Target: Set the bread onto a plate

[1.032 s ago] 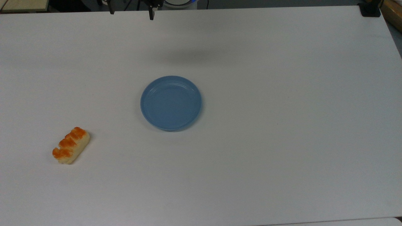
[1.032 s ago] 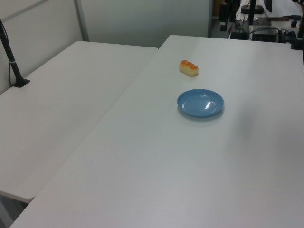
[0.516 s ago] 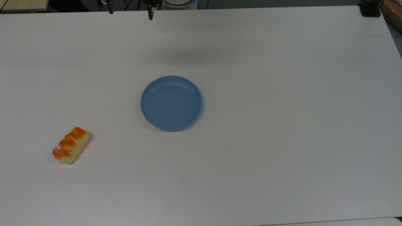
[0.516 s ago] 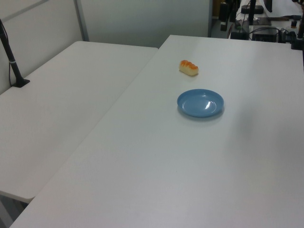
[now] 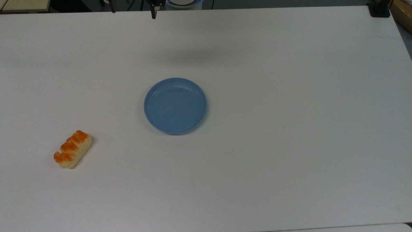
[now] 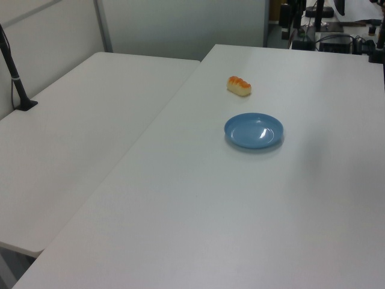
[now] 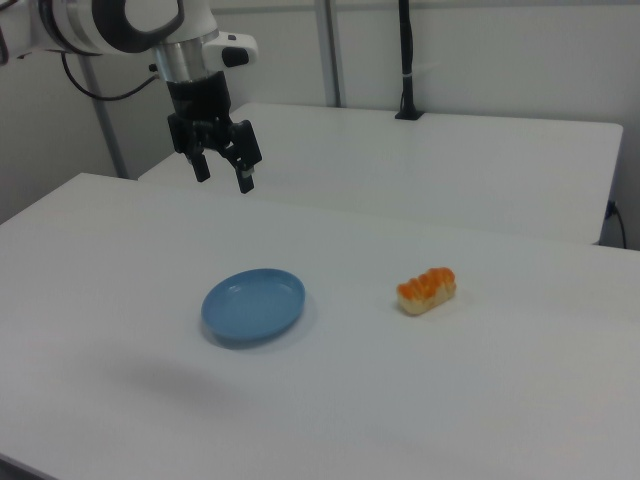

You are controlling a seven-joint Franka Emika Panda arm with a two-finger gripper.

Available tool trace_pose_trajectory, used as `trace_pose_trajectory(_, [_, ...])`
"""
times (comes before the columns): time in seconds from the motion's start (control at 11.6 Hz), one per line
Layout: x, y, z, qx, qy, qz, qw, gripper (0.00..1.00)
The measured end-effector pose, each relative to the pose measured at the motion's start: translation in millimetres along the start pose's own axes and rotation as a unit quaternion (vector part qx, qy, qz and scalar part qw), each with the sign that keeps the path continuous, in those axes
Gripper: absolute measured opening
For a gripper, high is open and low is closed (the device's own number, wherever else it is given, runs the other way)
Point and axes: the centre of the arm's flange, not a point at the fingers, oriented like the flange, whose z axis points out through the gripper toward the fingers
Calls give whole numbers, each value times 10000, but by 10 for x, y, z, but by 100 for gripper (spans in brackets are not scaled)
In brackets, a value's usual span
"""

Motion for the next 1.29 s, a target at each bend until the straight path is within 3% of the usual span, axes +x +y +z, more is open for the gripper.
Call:
trace_pose_trajectory(0.43, [5,199,-28,-3,30,172,9998,100])
trace_pose_trajectory(0.95, [67,-38,121,-1,-104,-35,9999,100])
trace_pose_trajectory(1.29, [447,329,436,-12,396,287,9988,100])
